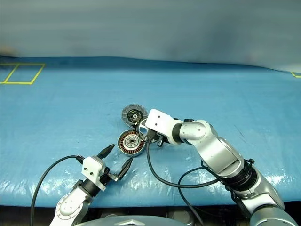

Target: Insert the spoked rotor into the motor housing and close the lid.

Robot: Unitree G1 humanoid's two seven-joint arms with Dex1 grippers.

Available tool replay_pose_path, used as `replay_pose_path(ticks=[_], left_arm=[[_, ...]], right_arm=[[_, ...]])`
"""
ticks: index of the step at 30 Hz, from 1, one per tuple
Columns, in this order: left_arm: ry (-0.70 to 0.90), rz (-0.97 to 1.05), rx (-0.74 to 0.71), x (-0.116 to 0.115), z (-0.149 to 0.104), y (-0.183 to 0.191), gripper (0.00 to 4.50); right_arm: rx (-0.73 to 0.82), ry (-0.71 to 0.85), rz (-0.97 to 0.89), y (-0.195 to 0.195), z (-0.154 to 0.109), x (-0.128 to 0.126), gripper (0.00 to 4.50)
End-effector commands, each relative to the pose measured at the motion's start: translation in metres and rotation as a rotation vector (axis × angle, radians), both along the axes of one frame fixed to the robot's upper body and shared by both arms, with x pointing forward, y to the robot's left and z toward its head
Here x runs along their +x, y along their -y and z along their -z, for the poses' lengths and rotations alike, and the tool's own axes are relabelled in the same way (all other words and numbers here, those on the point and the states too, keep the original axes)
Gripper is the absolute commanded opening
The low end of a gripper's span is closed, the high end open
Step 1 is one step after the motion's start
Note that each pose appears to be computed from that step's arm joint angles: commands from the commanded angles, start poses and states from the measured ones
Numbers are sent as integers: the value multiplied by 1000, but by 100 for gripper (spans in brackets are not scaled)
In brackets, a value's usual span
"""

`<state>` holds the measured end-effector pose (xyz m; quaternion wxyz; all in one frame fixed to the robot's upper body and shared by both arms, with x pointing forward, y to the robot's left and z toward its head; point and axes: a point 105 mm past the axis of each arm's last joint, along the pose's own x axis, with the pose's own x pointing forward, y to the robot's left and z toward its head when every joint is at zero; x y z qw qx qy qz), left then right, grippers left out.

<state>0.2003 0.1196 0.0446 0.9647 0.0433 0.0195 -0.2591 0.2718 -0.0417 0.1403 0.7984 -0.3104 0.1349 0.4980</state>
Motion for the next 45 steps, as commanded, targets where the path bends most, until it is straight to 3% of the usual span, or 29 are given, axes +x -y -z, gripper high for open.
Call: replay_pose_path(ticks=[1, 18, 38, 45], left_arm=[[24, 7, -7, -1, -5, 2, 450], [25, -10, -5, -4, -1, 0, 450], [36, -18, -6, -4, -3, -1, 450], [36, -20, -9, -4, -4, 0, 450]], right_arm=[[38, 16, -59, -11, -14, -10, 132], [50, -31, -168, -46, 0, -15, 132], [-2, -80, -174, -43, 21, -12, 132], [-1, -77, -176, -44, 21, -12, 361]])
